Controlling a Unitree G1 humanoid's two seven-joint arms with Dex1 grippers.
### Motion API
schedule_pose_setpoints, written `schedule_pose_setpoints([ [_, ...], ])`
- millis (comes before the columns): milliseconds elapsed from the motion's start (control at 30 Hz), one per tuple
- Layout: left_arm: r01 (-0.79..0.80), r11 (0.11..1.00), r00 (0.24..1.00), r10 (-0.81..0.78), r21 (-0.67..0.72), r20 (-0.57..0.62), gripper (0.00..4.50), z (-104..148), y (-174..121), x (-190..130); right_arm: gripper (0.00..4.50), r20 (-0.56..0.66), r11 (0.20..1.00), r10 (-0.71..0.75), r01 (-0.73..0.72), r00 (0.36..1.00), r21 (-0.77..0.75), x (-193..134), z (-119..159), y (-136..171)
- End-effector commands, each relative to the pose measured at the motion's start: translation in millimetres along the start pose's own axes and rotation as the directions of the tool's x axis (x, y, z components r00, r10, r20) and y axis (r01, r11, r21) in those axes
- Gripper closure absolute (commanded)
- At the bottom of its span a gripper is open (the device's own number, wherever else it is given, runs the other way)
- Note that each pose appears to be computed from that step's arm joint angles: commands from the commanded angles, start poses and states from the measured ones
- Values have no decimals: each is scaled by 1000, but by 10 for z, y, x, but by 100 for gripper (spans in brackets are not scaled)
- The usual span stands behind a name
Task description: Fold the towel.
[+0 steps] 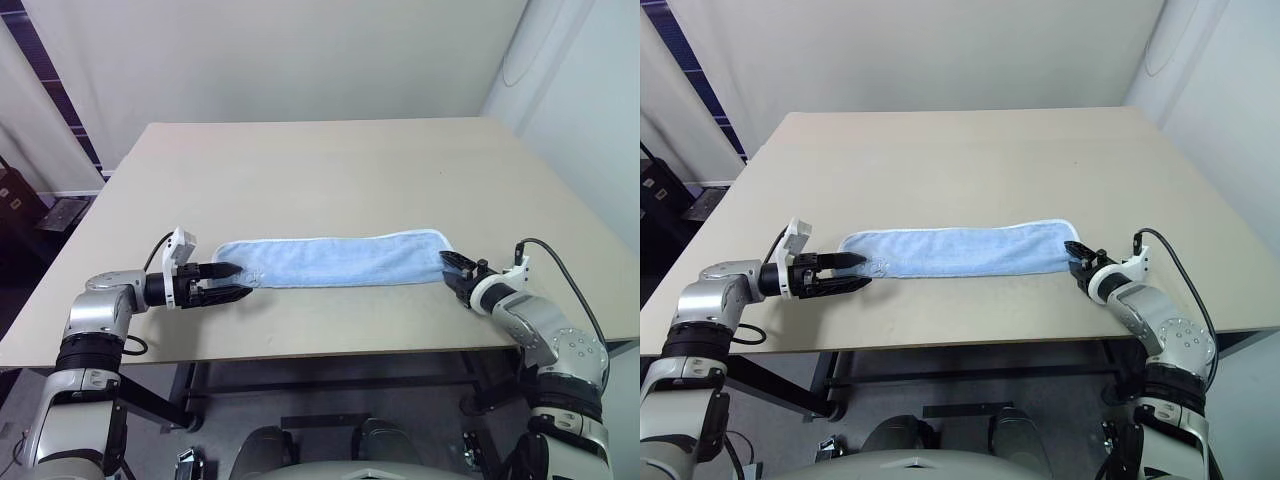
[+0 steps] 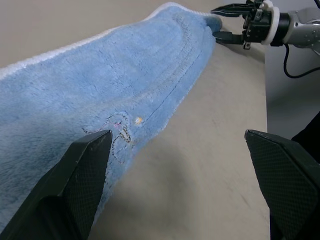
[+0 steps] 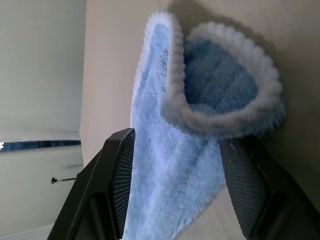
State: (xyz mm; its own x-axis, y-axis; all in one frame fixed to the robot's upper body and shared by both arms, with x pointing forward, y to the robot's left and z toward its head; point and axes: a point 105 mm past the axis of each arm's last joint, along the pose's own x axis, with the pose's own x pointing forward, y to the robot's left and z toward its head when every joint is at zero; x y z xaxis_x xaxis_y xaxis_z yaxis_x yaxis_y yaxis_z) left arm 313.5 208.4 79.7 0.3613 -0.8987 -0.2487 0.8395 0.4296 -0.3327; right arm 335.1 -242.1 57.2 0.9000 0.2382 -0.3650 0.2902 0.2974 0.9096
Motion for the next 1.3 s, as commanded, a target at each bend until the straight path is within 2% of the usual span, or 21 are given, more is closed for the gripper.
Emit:
schedule_pose_setpoints([
  [33, -13, 999, 1000, 13, 36, 10, 3, 82, 1, -60, 178, 28, 1000, -1, 0, 1000, 0, -120, 64, -12],
  [233, -26, 999, 1000, 26, 38, 6, 3, 66, 31, -66, 178, 51, 1000, -24, 24, 998, 4, -328, 102, -66],
  [433, -26, 999, 1000, 26, 37, 4, 3, 53, 52, -30, 178, 76, 998, -57, 55, 995, 21, -366, 140, -150],
  [733, -25, 999, 1000, 25, 46, 9, 3, 112, 86, 5, 178, 83, 998, -62, 61, 995, 17, -154, 172, -160],
  [933, -34, 998, 999, 34, 49, 10, 3, 118, 107, -5, 178, 69, 1000, -27, 27, 997, -7, -6, 184, -38],
  [1167, -45, 998, 999, 44, 47, 20, 3, 117, 123, -16, 178, 9, 999, -28, 28, 1000, -29, 160, 68, 23],
  [1267, -51, 998, 999, 50, 47, 20, 0, 100, 128, -18, 233, -7, 998, -35, 35, 999, -46, 186, 37, 26],
  [1300, -53, 998, 998, 52, 46, 22, 0, 99, 129, -17, 272, -9, 998, -37, 36, 999, -48, 185, 37, 25],
])
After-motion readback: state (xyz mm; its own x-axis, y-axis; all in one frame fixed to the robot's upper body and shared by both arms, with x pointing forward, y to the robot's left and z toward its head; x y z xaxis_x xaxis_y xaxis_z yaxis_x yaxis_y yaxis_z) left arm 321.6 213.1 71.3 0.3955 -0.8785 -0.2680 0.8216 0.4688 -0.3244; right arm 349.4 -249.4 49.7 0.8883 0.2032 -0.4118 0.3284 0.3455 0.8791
